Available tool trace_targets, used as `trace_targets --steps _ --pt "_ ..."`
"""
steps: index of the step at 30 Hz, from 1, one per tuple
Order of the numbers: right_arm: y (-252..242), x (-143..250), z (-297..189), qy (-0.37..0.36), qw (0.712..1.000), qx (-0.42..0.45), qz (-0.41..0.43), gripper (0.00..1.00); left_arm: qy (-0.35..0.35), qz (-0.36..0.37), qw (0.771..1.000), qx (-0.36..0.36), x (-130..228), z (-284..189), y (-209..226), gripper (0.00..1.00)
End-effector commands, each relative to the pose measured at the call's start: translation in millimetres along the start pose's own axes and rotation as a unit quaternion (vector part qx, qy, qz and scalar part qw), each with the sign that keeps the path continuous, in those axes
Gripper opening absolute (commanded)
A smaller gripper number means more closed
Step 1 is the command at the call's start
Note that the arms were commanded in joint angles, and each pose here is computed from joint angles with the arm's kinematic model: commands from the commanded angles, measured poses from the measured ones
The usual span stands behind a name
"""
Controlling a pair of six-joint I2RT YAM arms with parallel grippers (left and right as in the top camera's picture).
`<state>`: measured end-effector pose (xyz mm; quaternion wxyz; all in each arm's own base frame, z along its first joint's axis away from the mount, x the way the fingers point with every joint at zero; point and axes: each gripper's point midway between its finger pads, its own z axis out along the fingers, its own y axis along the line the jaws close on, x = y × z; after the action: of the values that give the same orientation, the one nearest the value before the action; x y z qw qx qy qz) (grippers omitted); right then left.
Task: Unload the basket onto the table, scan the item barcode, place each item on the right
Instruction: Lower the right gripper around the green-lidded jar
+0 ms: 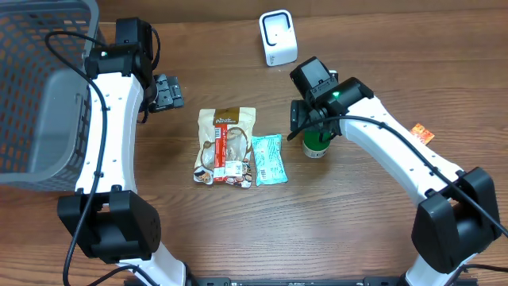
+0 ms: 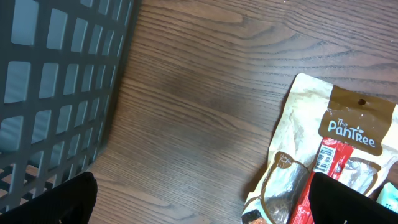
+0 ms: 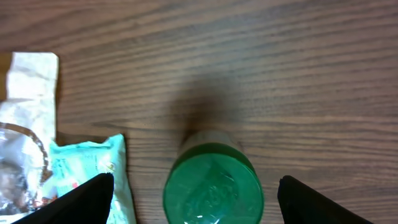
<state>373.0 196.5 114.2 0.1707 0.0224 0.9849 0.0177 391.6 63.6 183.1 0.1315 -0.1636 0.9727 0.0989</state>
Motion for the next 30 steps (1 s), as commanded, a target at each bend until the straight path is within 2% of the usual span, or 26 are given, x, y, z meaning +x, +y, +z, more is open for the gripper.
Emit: trace_targets --steps 1,19,22,28,30 --pt "-3.3 4.6 3.9 0.000 1.000 0.005 0.000 0.86 -0.011 0.001 1.000 -0.004 -4.4 -5.1 -0.4 1.00" --pt "-11.9 27.6 33.0 0.021 1.000 0.017 -0.004 0.84 -0.011 0.001 1.000 -0.004 -4.4 -5.1 -0.4 1.00" --pt "-13.5 30.8 34.9 0.025 0.999 0.019 -0.004 0.79 -0.011 0.001 1.000 -0.004 -4.4 -5.1 -0.4 1.00" --pt "-19.4 46.5 33.3 0.059 0.998 0.028 -0.009 0.62 -0.011 0.001 1.000 -0.004 -4.4 -5.1 -0.4 1.00" --pt "-18.6 53.7 32.4 0.076 0.997 0.023 -0.010 0.60 -0.010 0.001 1.000 -0.004 -4.3 -5.0 -0.3 1.00"
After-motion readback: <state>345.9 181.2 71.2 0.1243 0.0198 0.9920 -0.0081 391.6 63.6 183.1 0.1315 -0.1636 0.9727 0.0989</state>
